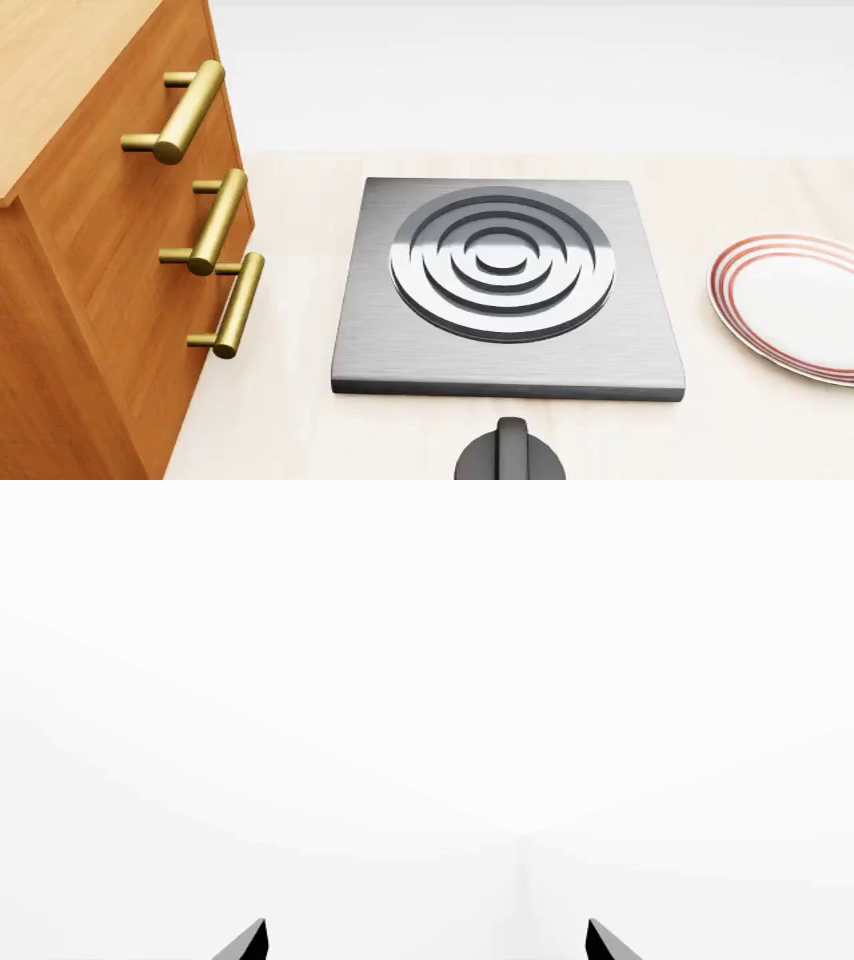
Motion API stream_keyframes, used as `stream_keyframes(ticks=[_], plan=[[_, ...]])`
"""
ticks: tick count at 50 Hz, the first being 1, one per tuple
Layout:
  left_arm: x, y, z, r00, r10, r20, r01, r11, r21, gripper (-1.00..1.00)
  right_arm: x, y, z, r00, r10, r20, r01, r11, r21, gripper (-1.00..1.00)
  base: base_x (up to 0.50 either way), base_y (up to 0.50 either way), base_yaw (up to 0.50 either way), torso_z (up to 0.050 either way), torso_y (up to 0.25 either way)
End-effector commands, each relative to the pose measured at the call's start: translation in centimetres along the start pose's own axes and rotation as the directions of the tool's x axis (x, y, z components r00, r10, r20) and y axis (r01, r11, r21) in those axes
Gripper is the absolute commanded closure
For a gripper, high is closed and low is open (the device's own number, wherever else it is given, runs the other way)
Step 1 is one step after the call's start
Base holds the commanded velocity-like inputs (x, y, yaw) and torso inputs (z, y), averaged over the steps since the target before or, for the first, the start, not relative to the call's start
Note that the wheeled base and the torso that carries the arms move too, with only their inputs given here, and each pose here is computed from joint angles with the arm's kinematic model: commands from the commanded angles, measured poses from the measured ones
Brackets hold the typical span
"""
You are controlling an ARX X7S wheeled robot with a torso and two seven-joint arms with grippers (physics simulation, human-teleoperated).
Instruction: Put the bowl on the stove.
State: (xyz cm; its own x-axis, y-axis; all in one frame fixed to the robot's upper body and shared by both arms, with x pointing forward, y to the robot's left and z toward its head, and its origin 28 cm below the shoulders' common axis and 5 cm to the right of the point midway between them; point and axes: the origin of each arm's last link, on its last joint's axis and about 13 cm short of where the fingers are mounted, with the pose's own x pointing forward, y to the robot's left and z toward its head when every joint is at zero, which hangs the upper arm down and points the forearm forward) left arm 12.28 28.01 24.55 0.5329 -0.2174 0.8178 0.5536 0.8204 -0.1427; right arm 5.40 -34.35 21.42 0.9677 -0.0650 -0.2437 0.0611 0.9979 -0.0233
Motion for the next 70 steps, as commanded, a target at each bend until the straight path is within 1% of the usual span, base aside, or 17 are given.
stream_keyframes(ticks=[1, 11, 14, 16, 18, 26, 36, 38, 52, 59, 70], plan=[[-0.2, 0.3, 0.0, 1.0, 0.012, 0.013, -0.012, 1.0, 0.027, -1.0, -0.4, -0.7, -1.0, 0.998, -0.055, -0.043, 0.055, 0.998, 0.011, -1.0, 0.0, 0.0, 0.0, 0.0, 0.0], [-0.2, 0.3, -0.1, 1.0, 0.012, 0.008, -0.012, 1.0, 0.028, -1.0, 0.6, -0.4, -2.0, 0.996, -0.043, -0.073, 0.043, 0.999, 0.01, -1.0, 0.0, 0.0, 0.0, 0.0, 0.0], [-0.2, 0.3, -0.1, 1.0, 0.011, 0.008, -0.011, 1.0, 0.027, -1.0, 1.0, -0.3, -2.3, 0.996, -0.048, -0.069, 0.049, 0.999, 0.022, -1.0, 0.0, 0.0, 0.0, 0.0, 0.0], [-0.3, 0.3, -0.2, 1.0, 0.01, 0.005, -0.01, 1.0, 0.028, -1.0, 1.7, -0.3, -2.8, 0.995, -0.064, -0.077, 0.067, 0.997, 0.026, -1.0, 0.0, 0.0, 0.0, 0.0, 0.0], [-0.3, 0.3, -0.2, 1.0, 0.007, 0.004, -0.007, 1.0, 0.029, -1.0, 2.4, 0.0, -3.3, 0.994, -0.06, -0.095, 0.063, 0.998, 0.025, -1.0, 0.0, 0.0, 0.0, 0.0, 0.0], [-0.3, 0.3, -0.1, 1.0, 0.006, 0.005, -0.006, 0.999, 0.032, -1.0, 4.2, 0.2, -3.4, 0.992, -0.075, -0.104, 0.077, 0.997, 0.023, -1.0, 0.0, 0.0, 0.0, 0.0, 0.0], [-0.3, 0.3, -0.2, 1.0, 0.001, 0.003, -0.001, 0.999, 0.034, -1.0, 4.9, 0.0, -3.9, 0.989, -0.091, -0.118, 0.097, 0.994, 0.048, -1.0, 0.0, 0.0, 0.0, 0.0, 0.0], [-0.3, 0.3, -0.2, 1.0, 0.0, 0.003, 0.0, 0.999, 0.033, -1.0, 5.3, 0.0, -4.4, 0.985, -0.108, -0.137, 0.114, 0.993, 0.041, -1.0, 0.0, 0.0, 0.0, 0.0, 0.0], [-0.2, 0.2, -0.1, 1.0, -0.008, 0.002, 0.008, 0.999, 0.036, -1.0, 6.9, 0.2, -5.8, 0.976, -0.129, -0.178, 0.14, 0.989, 0.05, -1.0, 0.0, 0.0, 0.0, 0.0, 0.0], [-0.2, 0.2, -0.2, 1.0, -0.007, -0.003, 0.008, 0.999, 0.039, -1.0, 8.0, 0.4, -6.1, 0.968, -0.15, -0.199, 0.16, 0.987, 0.035, -1.0, 0.0, 0.0, 0.0, 0.0, 0.0], [-0.2, 0.1, -0.1, 1.0, -0.011, -0.006, 0.011, 0.999, 0.044, -1.0, 9.3, 0.9, -6.6, 0.962, -0.147, -0.229, 0.159, 0.987, 0.034, -1.0, 0.0, 0.0, 0.0, 0.0, 0.0]])
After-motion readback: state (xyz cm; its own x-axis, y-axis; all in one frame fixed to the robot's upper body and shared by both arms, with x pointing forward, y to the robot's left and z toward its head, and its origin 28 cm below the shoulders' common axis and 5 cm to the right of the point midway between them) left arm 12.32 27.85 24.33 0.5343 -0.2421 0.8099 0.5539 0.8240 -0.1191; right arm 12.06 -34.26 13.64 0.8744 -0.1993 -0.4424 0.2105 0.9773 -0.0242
